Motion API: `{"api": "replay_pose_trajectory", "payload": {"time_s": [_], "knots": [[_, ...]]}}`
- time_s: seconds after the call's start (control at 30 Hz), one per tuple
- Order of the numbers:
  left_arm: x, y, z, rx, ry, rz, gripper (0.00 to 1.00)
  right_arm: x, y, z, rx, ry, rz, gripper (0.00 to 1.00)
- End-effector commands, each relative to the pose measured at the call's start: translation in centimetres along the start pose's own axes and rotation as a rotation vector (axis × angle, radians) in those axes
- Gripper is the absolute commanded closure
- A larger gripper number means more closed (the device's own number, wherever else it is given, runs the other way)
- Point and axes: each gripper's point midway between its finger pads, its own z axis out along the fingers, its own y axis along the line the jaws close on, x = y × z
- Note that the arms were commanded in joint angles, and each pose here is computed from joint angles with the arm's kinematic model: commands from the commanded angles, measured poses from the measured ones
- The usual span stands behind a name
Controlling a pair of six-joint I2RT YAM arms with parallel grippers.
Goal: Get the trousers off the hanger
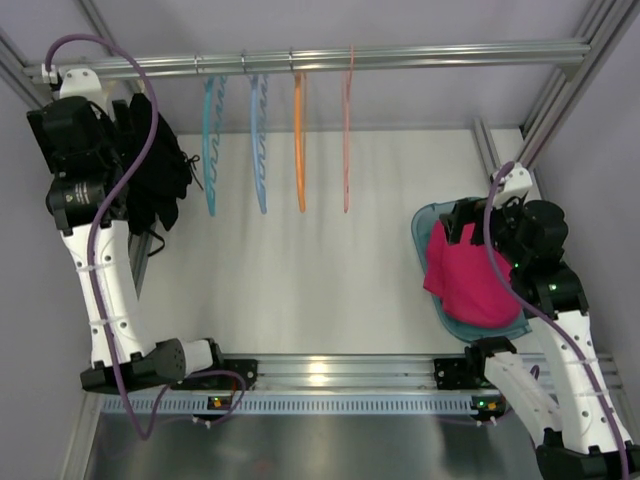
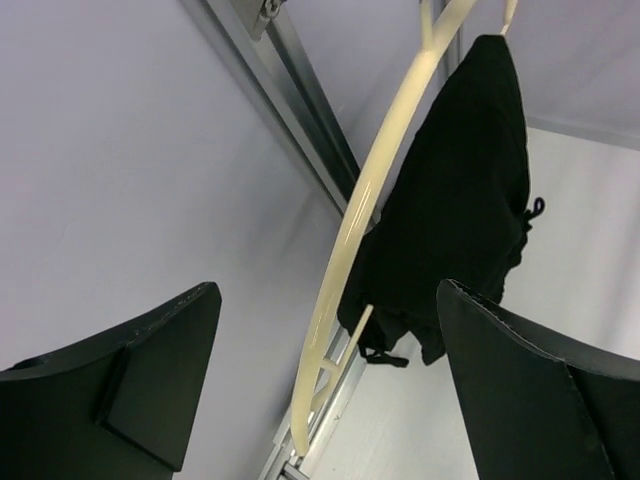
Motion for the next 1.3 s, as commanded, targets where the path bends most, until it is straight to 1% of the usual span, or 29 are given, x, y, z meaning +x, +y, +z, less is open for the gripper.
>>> {"api": "replay_pose_trajectory", "payload": {"time_s": [0.0, 0.07, 0.1, 0.2, 0.3, 0.37, 0.47, 0.57, 0.77, 0.9, 0.97, 1.07, 1.2, 1.27], "knots": [[-3.2, 0.3, 0.3, 0.053, -0.110, 0.003, 0.05, -2.1, 0.0, -0.5, -0.004, -0.089, -0.022, 0.01], [-2.8, -0.4, 0.4, 0.149, -0.108, -0.017, 0.05, -2.3, 0.1, -0.9, -0.001, -0.104, -0.024, 0.01], [-2.5, 0.0, 0.7, 0.193, -0.105, -0.046, 0.06, -2.4, 0.0, -1.1, -0.002, -0.108, -0.059, 0.01], [-1.7, -0.1, 1.5, 0.233, -0.065, -0.033, 0.09, -2.6, 0.1, -1.6, -0.003, -0.128, -0.072, 0.01], [-1.2, -0.3, 2.1, 0.276, -0.045, -0.036, 0.09, -2.5, 0.2, -1.7, -0.006, -0.125, -0.077, 0.00], [-1.2, -1.0, 2.2, 0.347, -0.049, -0.045, 0.11, -2.6, 0.1, -1.7, -0.003, -0.126, -0.075, 0.01], [-0.1, -1.6, 3.0, 0.402, 0.001, -0.080, 0.16, -2.7, 0.2, -1.7, -0.008, -0.129, -0.071, 0.01], [0.9, -1.6, 3.9, 0.439, 0.039, -0.125, 0.17, -2.6, 0.2, -1.7, -0.005, -0.128, -0.069, 0.01], [1.9, -2.9, 4.6, 0.524, 0.060, -0.136, 0.19, -2.1, 0.2, -2.0, -0.004, -0.125, -0.078, 0.01], [2.4, -3.8, 5.1, 0.577, 0.062, -0.151, 0.29, -2.1, 0.1, -1.9, -0.002, -0.123, -0.076, 0.01], [2.2, -4.1, 5.5, 0.586, 0.044, -0.164, 0.31, -2.2, 0.1, -1.9, -0.002, -0.126, -0.073, 0.01], [2.3, -4.2, 6.3, 0.584, 0.054, -0.207, 0.45, -2.0, 0.1, -2.0, 0.000, -0.126, -0.070, 0.01], [1.7, -4.4, 6.5, 0.593, 0.029, -0.234, 0.47, -1.9, 0.1, -1.8, 0.001, -0.123, -0.062, 0.01], [1.8, -4.4, 6.9, 0.584, 0.034, -0.248, 0.50, -1.9, 0.2, -1.7, -0.004, -0.120, -0.054, 0.01]]}}
